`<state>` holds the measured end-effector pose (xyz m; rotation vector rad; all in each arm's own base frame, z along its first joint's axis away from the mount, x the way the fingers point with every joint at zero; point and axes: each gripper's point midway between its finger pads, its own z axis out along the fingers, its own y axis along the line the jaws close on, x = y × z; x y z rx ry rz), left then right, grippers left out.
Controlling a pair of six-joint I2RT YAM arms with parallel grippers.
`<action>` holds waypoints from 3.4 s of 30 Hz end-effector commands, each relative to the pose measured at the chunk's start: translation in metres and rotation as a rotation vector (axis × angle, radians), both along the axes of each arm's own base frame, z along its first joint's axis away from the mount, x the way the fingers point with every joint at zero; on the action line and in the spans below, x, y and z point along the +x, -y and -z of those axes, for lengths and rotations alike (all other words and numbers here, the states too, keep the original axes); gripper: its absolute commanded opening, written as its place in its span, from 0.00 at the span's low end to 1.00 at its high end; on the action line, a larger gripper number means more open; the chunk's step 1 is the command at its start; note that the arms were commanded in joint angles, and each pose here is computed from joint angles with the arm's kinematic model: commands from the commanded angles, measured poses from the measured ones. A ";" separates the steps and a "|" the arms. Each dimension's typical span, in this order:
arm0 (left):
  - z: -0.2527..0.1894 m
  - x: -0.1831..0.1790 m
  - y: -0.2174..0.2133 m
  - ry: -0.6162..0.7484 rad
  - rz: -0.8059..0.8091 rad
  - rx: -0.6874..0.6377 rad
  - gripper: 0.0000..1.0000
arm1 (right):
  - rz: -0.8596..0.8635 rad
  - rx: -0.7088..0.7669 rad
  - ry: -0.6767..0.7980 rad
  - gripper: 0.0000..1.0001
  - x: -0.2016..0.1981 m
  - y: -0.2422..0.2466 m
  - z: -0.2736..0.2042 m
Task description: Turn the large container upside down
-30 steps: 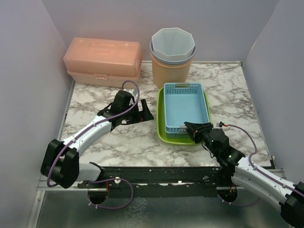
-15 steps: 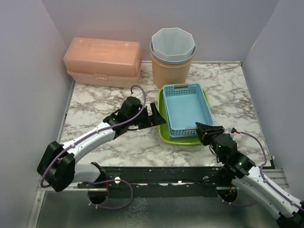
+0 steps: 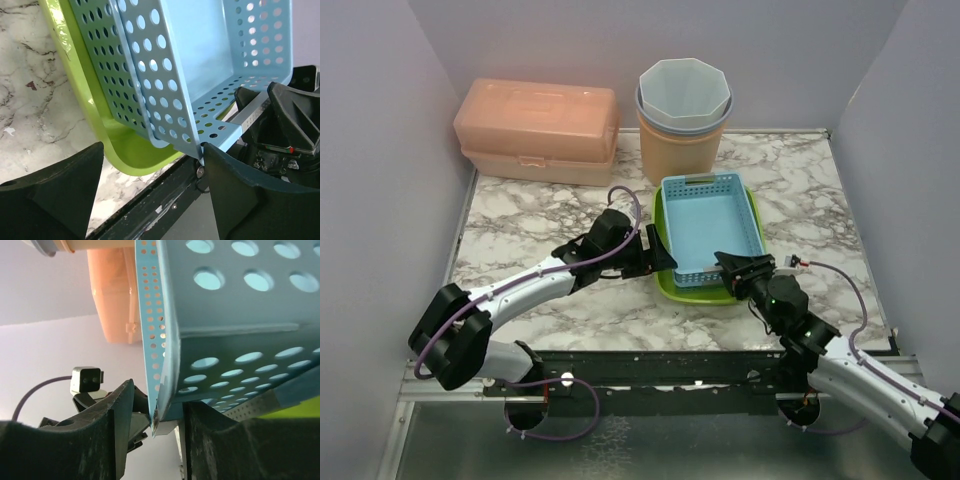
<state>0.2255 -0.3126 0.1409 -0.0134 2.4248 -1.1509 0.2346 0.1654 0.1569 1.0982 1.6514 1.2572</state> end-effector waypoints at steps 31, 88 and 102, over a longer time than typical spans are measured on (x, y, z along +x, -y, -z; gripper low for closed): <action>-0.032 0.010 -0.031 0.198 -0.214 0.000 0.98 | 0.072 0.099 0.125 0.01 0.012 0.007 -0.047; 0.049 0.010 -0.052 0.075 -0.142 0.386 0.96 | 0.277 -0.513 0.135 0.00 0.003 0.087 -0.134; 0.041 0.010 -0.057 0.099 -0.157 0.379 0.99 | 0.301 -0.916 0.156 0.01 0.010 0.111 -0.159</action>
